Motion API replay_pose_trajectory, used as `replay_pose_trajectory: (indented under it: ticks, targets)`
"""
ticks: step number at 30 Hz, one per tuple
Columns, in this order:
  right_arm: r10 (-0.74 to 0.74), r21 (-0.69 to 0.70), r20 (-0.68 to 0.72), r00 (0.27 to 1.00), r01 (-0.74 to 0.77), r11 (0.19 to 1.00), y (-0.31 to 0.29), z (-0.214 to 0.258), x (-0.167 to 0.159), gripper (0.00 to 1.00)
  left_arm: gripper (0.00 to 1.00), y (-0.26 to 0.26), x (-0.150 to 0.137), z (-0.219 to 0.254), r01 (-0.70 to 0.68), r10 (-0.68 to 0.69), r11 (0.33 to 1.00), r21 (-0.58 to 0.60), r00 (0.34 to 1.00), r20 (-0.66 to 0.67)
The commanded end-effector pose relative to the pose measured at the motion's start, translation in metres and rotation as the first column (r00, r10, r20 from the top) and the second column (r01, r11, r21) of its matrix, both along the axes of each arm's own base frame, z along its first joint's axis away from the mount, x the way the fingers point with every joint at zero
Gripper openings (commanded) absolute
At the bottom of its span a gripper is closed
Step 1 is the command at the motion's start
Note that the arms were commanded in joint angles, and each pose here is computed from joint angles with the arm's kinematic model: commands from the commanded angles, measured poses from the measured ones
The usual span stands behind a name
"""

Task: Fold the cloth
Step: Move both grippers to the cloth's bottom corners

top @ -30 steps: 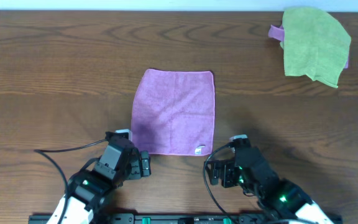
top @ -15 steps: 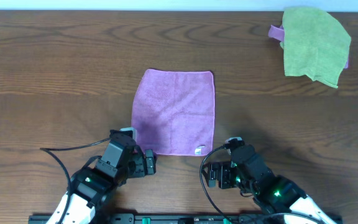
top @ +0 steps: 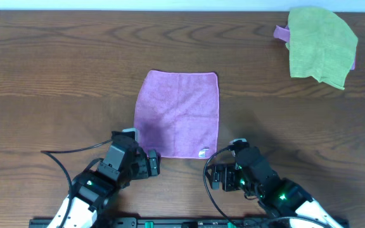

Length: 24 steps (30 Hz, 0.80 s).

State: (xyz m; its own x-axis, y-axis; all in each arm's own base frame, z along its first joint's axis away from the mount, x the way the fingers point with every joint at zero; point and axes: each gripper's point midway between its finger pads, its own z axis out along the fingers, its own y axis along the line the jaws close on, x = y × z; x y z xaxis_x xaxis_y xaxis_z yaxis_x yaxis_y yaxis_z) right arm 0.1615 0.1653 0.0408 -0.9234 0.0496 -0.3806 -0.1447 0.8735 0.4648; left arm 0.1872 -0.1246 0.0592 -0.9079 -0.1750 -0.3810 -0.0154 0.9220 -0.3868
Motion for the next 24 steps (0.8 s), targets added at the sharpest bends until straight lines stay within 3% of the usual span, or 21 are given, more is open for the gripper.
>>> replay_pose_trajectory:
  ticks: [1,11,24]
  targets:
    - [0.010,0.003,-0.022,1.000,-0.009,1.000,0.002,0.002,-0.004,0.99,0.95,0.008,-0.008,-0.008,-0.010,0.012,0.999,0.039,0.999,-0.040]
    - [0.102,-0.011,0.010,0.995,-0.102,0.995,0.012,-0.002,0.000,0.99,0.95,0.026,-0.021,-0.036,-0.049,0.066,0.990,0.131,0.990,-0.122]
    - [0.138,-0.004,0.014,0.990,-0.138,0.990,0.032,-0.023,0.018,0.99,0.95,0.008,0.008,-0.052,-0.051,0.062,0.992,0.112,0.993,-0.098]
